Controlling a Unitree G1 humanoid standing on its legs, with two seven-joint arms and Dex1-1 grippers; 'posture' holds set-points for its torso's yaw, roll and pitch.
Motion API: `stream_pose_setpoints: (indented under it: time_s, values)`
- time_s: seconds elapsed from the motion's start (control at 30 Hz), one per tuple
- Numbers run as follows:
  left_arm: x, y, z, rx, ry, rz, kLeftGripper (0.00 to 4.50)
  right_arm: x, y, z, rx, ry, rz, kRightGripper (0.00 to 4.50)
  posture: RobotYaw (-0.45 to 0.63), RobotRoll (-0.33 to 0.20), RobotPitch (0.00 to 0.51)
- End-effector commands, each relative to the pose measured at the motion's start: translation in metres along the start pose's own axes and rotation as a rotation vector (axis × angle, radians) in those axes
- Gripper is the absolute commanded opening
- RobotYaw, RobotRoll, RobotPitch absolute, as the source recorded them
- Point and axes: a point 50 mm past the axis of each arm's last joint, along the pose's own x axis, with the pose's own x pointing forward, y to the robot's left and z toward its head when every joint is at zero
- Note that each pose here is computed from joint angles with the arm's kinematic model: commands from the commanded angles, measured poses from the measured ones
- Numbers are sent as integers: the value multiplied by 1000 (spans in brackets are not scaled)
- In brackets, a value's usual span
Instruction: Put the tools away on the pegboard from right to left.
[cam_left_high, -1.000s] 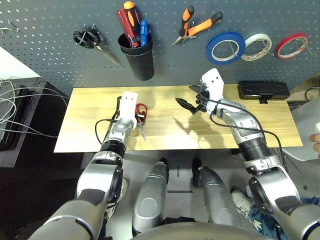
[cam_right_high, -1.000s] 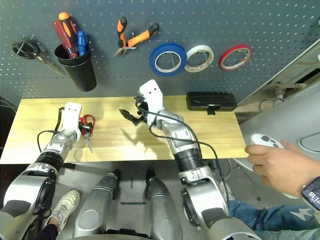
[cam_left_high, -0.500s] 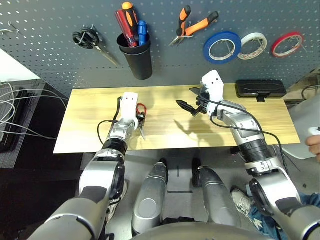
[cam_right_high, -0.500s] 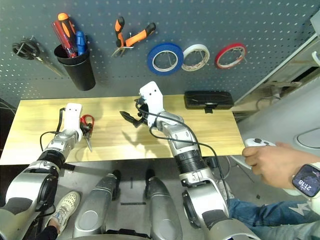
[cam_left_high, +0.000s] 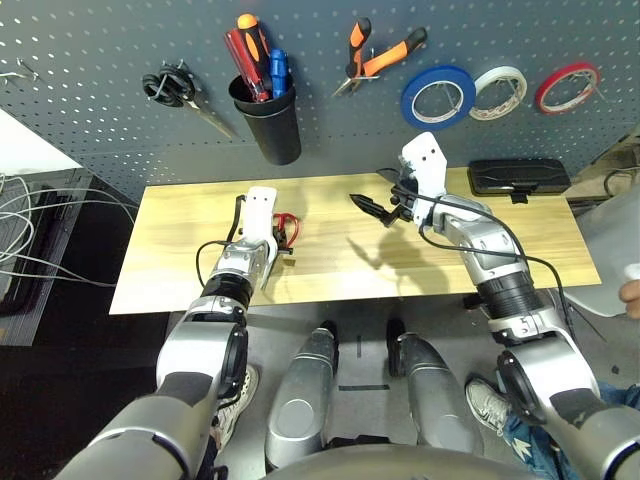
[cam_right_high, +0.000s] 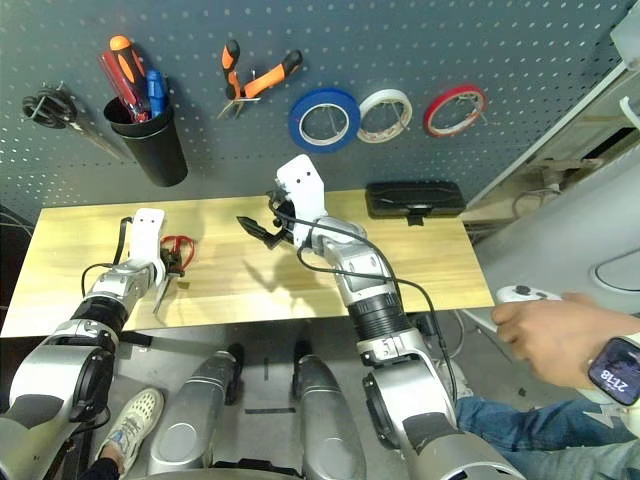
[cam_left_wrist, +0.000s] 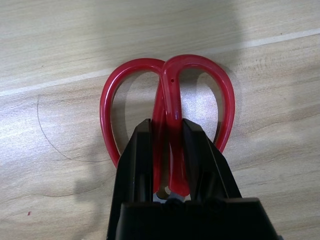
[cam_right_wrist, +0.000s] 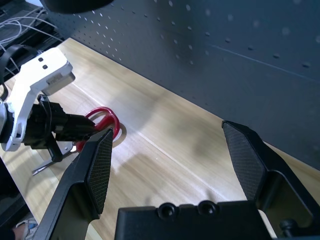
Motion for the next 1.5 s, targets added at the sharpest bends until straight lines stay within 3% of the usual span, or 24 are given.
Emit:
stream_pose_setpoints:
  time_s: [0.03, 0.2, 0.33, 0.5, 0.57, 0.8, 1.13, 1.5]
  values:
    - [1, -8, -32, -26, 72, -14, 784, 2, 5, 12, -17, -31, 33, 4500, 107, 0, 315]
    - [-8, -10, -18, -19, -76, -9, 781, 1, 8, 22, -24, -64, 50, 4500, 113, 0, 314]
    - [-30, -3, -16, -20, -205, 51, 779, 0, 15, 30, -25, -93, 95, 4500, 124, 0, 318]
    - [-57, 8, -10, 1, -319, 113, 771, -4, 14, 24, -22, -66, 107, 4500, 144, 0, 325]
    - [-60, 9, -9, 2, -327, 120, 770, -4, 14, 24, -22, -63, 108, 4500, 144, 0, 325]
    - [-98, 9, 2, 52, -522, 154, 770, -4, 14, 24, -23, -61, 127, 4500, 168, 0, 337]
    - [-115, 8, -7, 138, -664, 174, 769, -1, 24, 31, -40, -123, 210, 4500, 162, 0, 344]
    - [-137, 13, 26, 259, -948, 242, 767, 0, 23, 40, -67, -167, 217, 4500, 162, 0, 348]
